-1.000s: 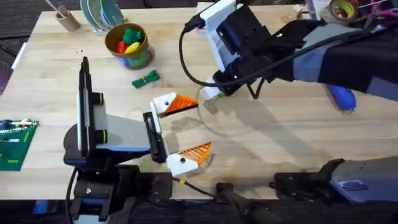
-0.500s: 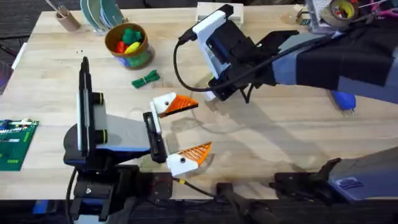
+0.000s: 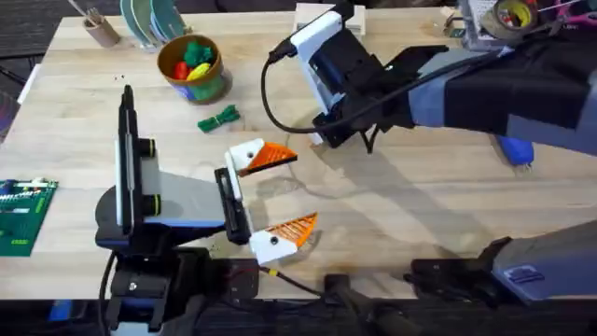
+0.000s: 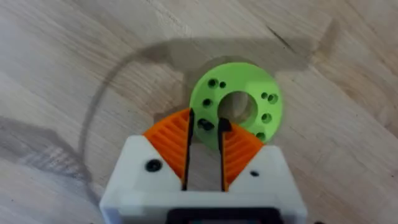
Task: Pick up the gripper from the table and insert it into the empty holder that is missing its gripper. Then pick up a screw, insert it into the mounting hole, and use the screwdriver to tighten it. Finally, clean up the table by picking up the vegetable and placing it into the bucket.
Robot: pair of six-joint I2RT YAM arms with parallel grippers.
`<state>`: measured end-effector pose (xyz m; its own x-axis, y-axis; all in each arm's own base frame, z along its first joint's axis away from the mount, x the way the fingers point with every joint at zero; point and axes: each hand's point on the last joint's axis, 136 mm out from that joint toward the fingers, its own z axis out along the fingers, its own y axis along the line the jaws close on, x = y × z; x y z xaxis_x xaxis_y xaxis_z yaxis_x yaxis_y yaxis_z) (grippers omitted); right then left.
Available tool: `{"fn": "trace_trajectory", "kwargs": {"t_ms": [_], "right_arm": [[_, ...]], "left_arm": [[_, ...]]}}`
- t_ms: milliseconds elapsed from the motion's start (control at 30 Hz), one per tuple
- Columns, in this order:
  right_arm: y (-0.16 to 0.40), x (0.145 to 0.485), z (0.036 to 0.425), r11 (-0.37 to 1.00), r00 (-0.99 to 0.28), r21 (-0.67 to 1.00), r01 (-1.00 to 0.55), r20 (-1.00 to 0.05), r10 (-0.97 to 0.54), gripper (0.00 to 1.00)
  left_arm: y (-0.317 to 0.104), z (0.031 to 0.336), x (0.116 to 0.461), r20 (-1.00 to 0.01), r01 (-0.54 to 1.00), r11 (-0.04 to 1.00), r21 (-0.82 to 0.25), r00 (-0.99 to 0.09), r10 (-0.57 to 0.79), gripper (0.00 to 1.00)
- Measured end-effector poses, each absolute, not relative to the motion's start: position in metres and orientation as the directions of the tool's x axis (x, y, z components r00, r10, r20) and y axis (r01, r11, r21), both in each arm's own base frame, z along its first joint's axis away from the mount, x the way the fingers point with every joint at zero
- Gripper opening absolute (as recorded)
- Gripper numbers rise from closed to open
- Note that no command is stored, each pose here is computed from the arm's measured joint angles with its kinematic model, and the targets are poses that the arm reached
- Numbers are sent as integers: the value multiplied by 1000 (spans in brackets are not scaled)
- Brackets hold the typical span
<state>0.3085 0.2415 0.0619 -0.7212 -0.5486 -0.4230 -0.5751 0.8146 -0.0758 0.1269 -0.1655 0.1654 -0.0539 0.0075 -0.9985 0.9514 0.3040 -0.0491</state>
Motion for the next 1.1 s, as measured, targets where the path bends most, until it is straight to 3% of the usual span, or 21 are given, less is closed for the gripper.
{"fn": "trace_trajectory", "kwargs": {"t_ms": [200, 800, 1033, 1100], "right_arm": [[242, 308, 62, 815, -722, -75, -575, -422, -548, 169], [241, 308, 59, 815, -725, -75, -574, -415, -549, 242], [241, 309, 59, 816, -725, -79, -572, -417, -548, 25], [241, 309, 59, 817, -725, -81, -571, -418, -548, 10]], "left_arm": [[-166, 165, 127, -999, 951, 304, -49, -54, 7, 993], [-166, 165, 127, -999, 951, 304, -49, -54, 7, 993], [-166, 165, 127, -999, 951, 304, -49, -54, 7, 993], [-166, 165, 127, -999, 951, 304, -49, -54, 7, 993]]}}
